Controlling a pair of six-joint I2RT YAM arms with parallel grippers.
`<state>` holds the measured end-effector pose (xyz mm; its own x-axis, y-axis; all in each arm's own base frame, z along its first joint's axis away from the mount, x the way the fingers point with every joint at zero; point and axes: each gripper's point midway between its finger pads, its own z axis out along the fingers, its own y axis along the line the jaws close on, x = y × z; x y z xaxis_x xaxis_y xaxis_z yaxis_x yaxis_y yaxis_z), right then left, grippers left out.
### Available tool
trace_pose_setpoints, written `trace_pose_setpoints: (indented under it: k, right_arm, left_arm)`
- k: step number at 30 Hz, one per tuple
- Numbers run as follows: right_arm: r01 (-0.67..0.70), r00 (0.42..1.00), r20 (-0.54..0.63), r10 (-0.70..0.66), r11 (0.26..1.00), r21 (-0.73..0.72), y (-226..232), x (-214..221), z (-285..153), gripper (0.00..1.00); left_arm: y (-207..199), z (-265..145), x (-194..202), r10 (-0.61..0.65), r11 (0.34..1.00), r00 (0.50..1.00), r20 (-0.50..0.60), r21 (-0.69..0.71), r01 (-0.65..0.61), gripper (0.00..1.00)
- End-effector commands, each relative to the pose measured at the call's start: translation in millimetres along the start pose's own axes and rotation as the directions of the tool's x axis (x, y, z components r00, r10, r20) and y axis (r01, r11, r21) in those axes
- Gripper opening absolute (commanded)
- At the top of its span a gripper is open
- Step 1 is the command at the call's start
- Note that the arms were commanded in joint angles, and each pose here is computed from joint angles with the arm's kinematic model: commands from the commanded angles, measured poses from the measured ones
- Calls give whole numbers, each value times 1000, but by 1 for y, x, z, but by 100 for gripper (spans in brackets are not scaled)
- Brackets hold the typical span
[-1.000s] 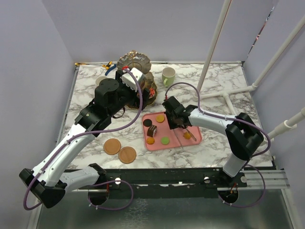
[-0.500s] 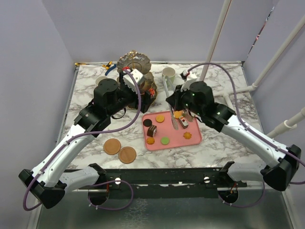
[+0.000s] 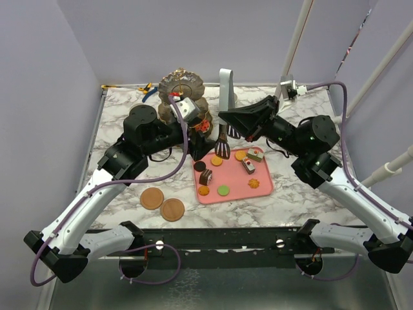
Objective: Serve the afternoon tea
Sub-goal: Pick up the clamp from the tray.
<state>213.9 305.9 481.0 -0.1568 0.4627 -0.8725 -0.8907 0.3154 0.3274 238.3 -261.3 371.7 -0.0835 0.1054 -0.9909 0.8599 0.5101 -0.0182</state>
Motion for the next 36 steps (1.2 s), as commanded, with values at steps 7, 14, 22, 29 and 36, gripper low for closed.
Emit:
trace_pose_setpoints:
  k: [7, 14, 22, 29, 36]
  right_arm:
    - [114, 993, 15, -114, 962, -248, 44, -9, -2, 1]
    - [161, 983, -36, -182, 932, -324, 59, -8, -8, 1]
    - [176, 984, 83, -156, 907, -382, 68, -17, -4, 1]
    - [192, 967, 239, -84, 859, -475, 82, -31, -5, 1]
    - [213, 935, 355, -30, 844, -492, 85, -45, -8, 1]
  left_arm:
    - [-61, -30, -20, 70, 946, 997, 38, 316, -79, 95]
    - [-63, -37, -2, 182, 921, 983, 8, 350, -174, 94]
    - [-82, -37, -22, 77, 892, 996, 32, 443, -84, 88]
    - [-89, -39, -54, -35, 891, 994, 101, 453, -15, 85]
    - [-94, -41, -51, -84, 876, 994, 74, 480, 38, 77]
